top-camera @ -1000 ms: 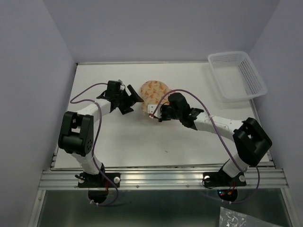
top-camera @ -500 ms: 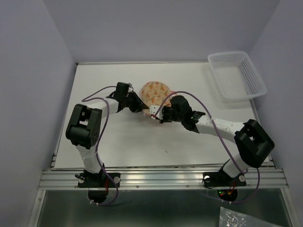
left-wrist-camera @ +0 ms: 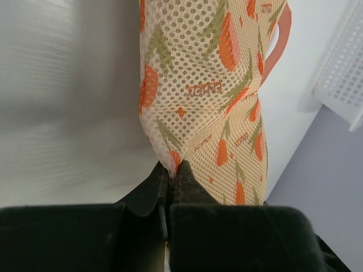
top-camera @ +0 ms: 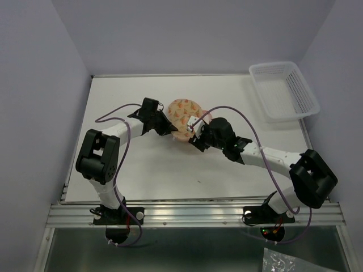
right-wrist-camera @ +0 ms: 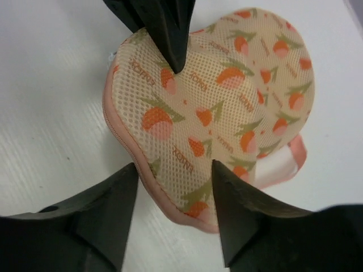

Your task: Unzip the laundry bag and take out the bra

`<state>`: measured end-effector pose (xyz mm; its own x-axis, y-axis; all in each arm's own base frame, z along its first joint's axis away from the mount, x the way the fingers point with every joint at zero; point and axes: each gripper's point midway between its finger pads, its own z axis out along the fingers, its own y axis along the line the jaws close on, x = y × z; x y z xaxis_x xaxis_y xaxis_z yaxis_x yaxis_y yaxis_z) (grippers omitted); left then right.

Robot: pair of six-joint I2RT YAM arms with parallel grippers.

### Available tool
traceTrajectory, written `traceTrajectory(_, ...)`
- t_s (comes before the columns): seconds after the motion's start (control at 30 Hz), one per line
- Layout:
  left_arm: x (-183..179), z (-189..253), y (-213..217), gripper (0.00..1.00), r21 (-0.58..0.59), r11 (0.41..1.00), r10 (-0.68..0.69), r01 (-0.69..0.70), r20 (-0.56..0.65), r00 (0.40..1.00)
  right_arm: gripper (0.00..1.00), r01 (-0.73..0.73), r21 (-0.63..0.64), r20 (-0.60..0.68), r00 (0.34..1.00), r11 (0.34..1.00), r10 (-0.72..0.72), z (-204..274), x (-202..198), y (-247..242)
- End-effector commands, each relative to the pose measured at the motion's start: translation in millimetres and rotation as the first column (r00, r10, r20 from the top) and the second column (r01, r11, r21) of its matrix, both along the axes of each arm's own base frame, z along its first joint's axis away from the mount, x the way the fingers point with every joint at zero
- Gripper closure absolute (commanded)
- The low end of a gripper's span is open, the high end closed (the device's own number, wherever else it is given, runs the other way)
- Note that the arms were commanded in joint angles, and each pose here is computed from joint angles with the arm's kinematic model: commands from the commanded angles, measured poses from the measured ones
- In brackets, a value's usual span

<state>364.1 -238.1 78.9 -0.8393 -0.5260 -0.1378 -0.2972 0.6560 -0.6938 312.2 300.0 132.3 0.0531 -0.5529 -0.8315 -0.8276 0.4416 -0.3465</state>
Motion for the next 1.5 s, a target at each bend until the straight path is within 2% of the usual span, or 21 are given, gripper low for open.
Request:
traceTrajectory(0.0,13,32,11,1.0,0.052,0.988,0.144,-0.145,0.026,0.989,0.32,0.103,0.262,-0.15,0.987,0.96,-0.065,59,-10,14)
traceTrajectory(0.07,19,36,15,1.0,0.071,0.975,0.208,-0.209,0.017,0.978,0.25,0.072,0.306,-0.157,0.987,0.949,-0.024,74,-23,21)
traceTrajectory(0.2,22,45,24,1.0,0.151,0.938,0.315,-0.313,0.01,0.949,0.26,0.112,0.334,-0.146,0.987,0.936,-0.066,96,-38,25)
traceTrajectory(0.43,18,67,20,1.0,0.109,0.902,0.424,-0.418,-0.038,0.905,0.41,0.35,0.249,-0.199,0.931,0.903,-0.306,64,-33,29)
traceTrajectory(0.5,18,69,25,1.0,0.125,0.885,0.455,-0.449,-0.023,0.89,0.44,0.372,0.257,-0.245,0.918,0.892,-0.313,56,-32,40)
traceTrajectory(0.53,16,69,24,1.0,0.131,0.882,0.46,-0.453,-0.028,0.887,0.49,0.409,0.291,-0.272,0.902,0.865,-0.335,58,-29,43)
traceTrajectory(0.63,12,71,27,1.0,0.151,0.869,0.478,-0.47,-0.017,0.878,0.52,0.459,0.318,-0.305,0.878,0.83,-0.369,61,-19,51)
traceTrajectory(0.67,14,71,31,1.0,0.167,0.852,0.504,-0.496,-0.001,0.864,0.52,0.447,0.32,-0.314,0.882,0.835,-0.351,61,-20,55)
traceTrajectory(0.83,8,70,31,1.0,0.215,0.836,0.517,-0.505,0.003,0.856,0.52,0.475,0.325,-0.312,0.87,0.818,-0.381,57,-8,64)
traceTrajectory(1.13,-1,70,22,1.0,0.2,0.838,0.524,-0.508,-0.03,0.851,0.49,0.475,0.3,-0.258,0.875,0.827,-0.409,30,9,74)
traceTrajectory(1.23,-5,68,23,1.0,0.196,0.83,0.539,-0.522,-0.047,0.841,0.45,0.541,0.353,-0.26,0.84,0.764,-0.475,38,19,68)
traceTrajectory(1.47,-11,67,20,1.0,0.182,0.832,0.542,-0.525,-0.059,0.838,0.43,0.542,0.457,-0.299,0.841,0.706,-0.452,45,22,77)
